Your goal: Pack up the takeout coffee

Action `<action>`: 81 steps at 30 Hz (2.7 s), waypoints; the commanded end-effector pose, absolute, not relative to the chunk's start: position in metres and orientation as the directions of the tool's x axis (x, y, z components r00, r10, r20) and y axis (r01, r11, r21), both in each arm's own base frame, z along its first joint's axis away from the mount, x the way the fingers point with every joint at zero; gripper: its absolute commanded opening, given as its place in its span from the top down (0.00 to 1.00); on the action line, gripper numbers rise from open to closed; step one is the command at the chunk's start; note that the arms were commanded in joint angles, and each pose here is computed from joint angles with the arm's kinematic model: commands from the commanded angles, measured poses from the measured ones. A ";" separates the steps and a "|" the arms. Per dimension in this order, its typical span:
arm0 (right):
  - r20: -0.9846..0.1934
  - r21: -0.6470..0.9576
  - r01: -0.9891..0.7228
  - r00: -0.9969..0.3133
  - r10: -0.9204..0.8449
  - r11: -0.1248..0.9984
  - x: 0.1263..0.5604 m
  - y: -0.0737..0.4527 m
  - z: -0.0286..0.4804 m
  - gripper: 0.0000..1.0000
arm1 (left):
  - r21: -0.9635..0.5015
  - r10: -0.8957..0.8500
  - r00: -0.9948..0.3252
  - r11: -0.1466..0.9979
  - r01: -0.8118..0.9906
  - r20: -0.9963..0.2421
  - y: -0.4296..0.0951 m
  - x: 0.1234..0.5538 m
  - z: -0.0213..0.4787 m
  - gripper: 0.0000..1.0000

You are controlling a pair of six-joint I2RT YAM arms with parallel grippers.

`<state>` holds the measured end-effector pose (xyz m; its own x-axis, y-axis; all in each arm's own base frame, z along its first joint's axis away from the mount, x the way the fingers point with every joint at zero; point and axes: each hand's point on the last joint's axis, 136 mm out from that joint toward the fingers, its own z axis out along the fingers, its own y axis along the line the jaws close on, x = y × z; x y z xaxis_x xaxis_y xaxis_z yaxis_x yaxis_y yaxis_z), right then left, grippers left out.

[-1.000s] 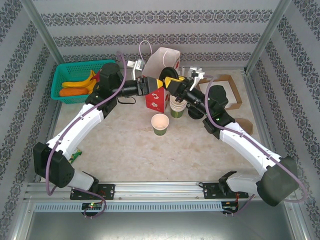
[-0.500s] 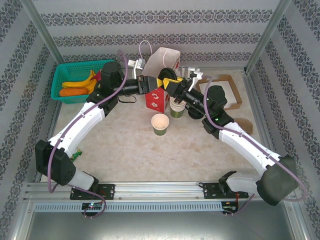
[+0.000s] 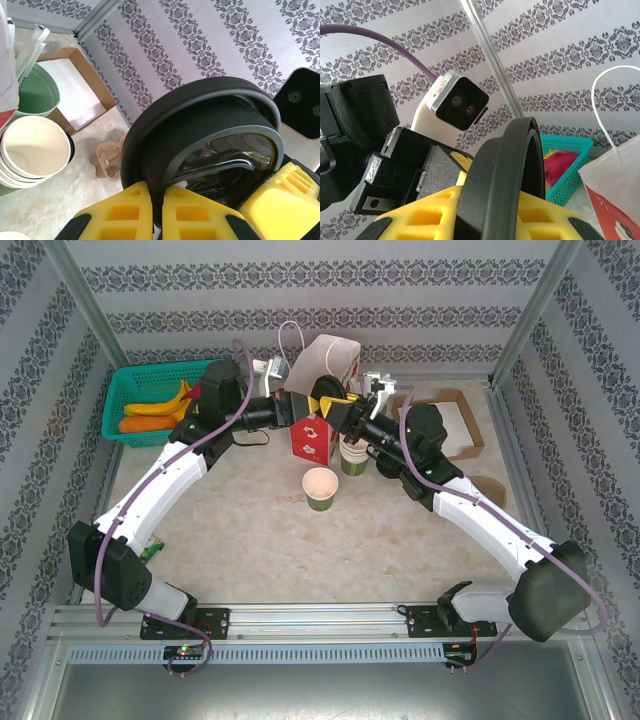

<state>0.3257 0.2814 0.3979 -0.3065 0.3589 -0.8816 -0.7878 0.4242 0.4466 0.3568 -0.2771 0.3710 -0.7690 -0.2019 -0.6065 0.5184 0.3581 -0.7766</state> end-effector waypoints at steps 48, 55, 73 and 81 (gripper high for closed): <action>-0.362 0.775 0.046 -0.786 0.502 0.631 0.319 0.231 0.172 0.02 | -0.601 -0.059 -0.987 0.798 0.045 -0.152 -0.225 0.307 0.179 1.00; -0.332 0.795 0.027 -0.817 0.471 0.607 0.326 0.253 0.165 0.02 | -0.600 -0.048 -0.996 0.800 0.004 -0.071 -0.233 0.312 0.164 1.00; -0.298 0.830 -0.032 -0.869 0.395 0.556 0.330 0.294 0.168 0.02 | -0.564 -0.011 -0.999 0.825 0.021 -0.053 -0.239 0.319 0.155 1.00; -0.285 0.833 -0.025 -0.876 0.390 0.552 0.329 0.297 0.165 0.02 | -0.535 0.005 -1.000 0.845 0.015 -0.021 -0.238 0.317 0.143 1.00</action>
